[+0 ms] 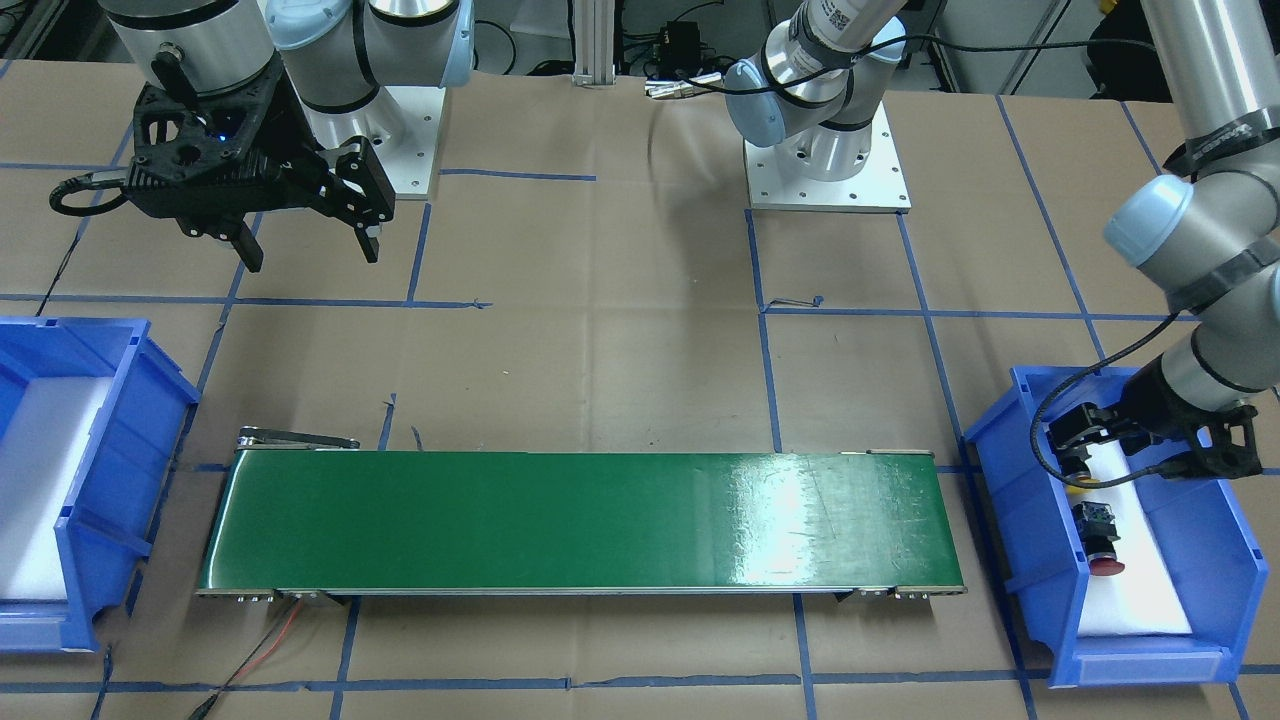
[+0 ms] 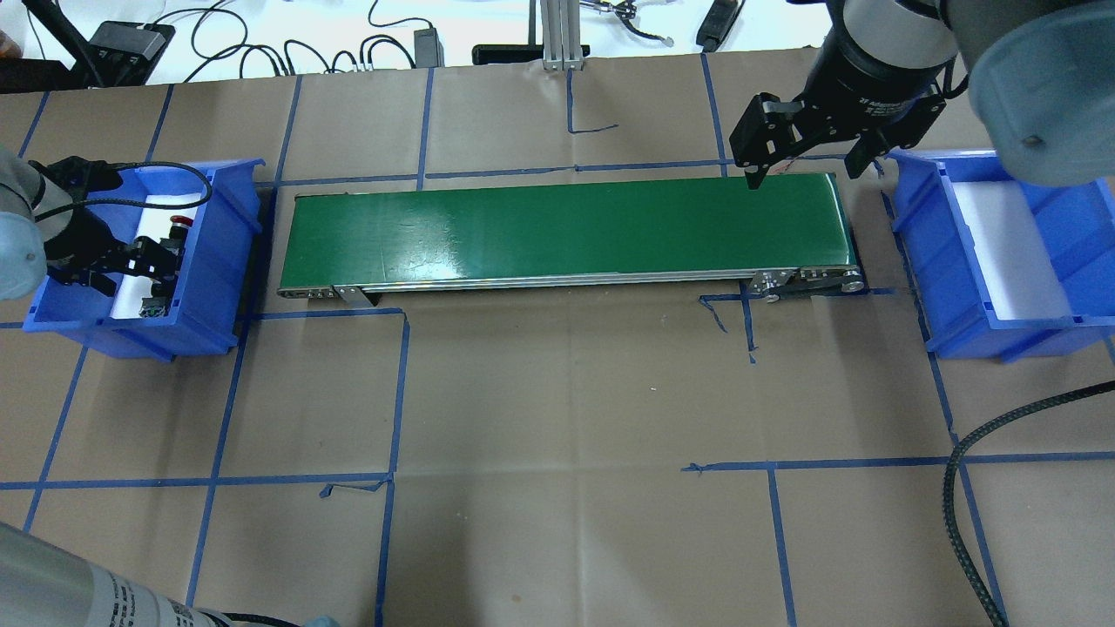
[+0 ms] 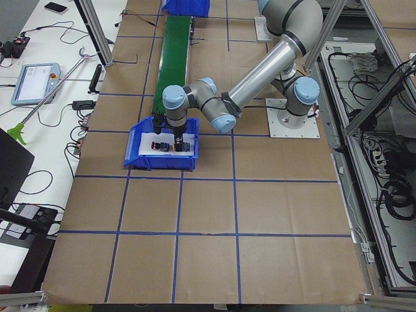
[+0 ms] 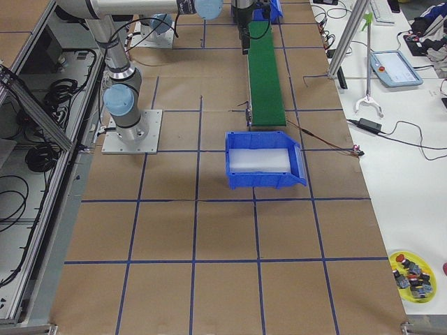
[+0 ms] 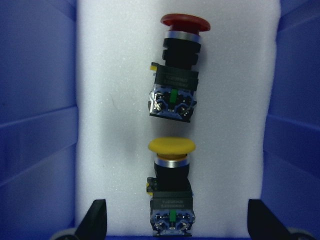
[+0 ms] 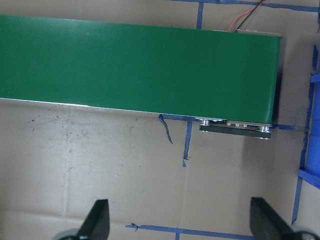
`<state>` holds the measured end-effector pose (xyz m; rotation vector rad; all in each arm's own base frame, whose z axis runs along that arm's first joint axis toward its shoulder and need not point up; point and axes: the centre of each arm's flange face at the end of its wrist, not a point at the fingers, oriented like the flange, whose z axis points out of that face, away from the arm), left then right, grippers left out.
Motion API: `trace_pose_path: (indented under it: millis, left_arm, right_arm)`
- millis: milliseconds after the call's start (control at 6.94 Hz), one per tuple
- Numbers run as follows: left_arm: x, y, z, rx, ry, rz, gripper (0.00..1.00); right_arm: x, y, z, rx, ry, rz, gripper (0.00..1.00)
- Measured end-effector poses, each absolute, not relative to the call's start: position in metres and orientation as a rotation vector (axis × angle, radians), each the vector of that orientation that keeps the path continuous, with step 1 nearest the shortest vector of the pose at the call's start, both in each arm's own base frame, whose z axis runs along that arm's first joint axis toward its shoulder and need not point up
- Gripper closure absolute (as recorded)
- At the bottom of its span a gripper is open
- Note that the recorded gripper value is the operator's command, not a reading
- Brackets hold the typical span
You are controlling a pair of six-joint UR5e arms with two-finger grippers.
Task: Transport two buttons from left to right
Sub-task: 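Lower the left gripper and grasp the yellow-capped push button, then lift the yellow button and carry it onto the green conveyor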
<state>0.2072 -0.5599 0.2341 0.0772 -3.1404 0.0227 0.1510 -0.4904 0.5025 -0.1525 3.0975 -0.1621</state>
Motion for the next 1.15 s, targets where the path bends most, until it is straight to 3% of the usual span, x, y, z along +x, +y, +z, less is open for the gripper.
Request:
trace_pose_path:
  millis: [144,288,576,720,864,1152]
  left_arm:
    - [0.205,-0.556,0.222,0.078,-3.139,0.018,0.01]
    - [0.203,-0.552,0.214,0.079,-3.135,0.007,0.09]
    - [0.203,-0.552,0.206,0.075,-3.133,0.002,0.68]
    - [0.204,-0.554,0.208,0.071,-3.136,0.009,0.85]
    - [0.206,-0.555,0.211,0.070,-3.141,0.018,0.95]
    - [0.207,-0.557,0.221,0.070,-3.150,0.042,0.96]
  right_arm:
    - [0.151,-0.491,0.503,-0.151,3.097,-0.163,0.00]
    - [0.151,-0.491,0.502,-0.151,3.097,-0.163,0.00]
    - [0.151,-0.491,0.502,-0.151,3.098,-0.162,0.00]
    - [0.151,-0.491,0.502,-0.151,3.098,-0.162,0.00]
    - [0.151,-0.491,0.502,-0.151,3.099,-0.162,0.00]
    - [0.151,-0.491,0.502,-0.151,3.098,-0.162,0.00]
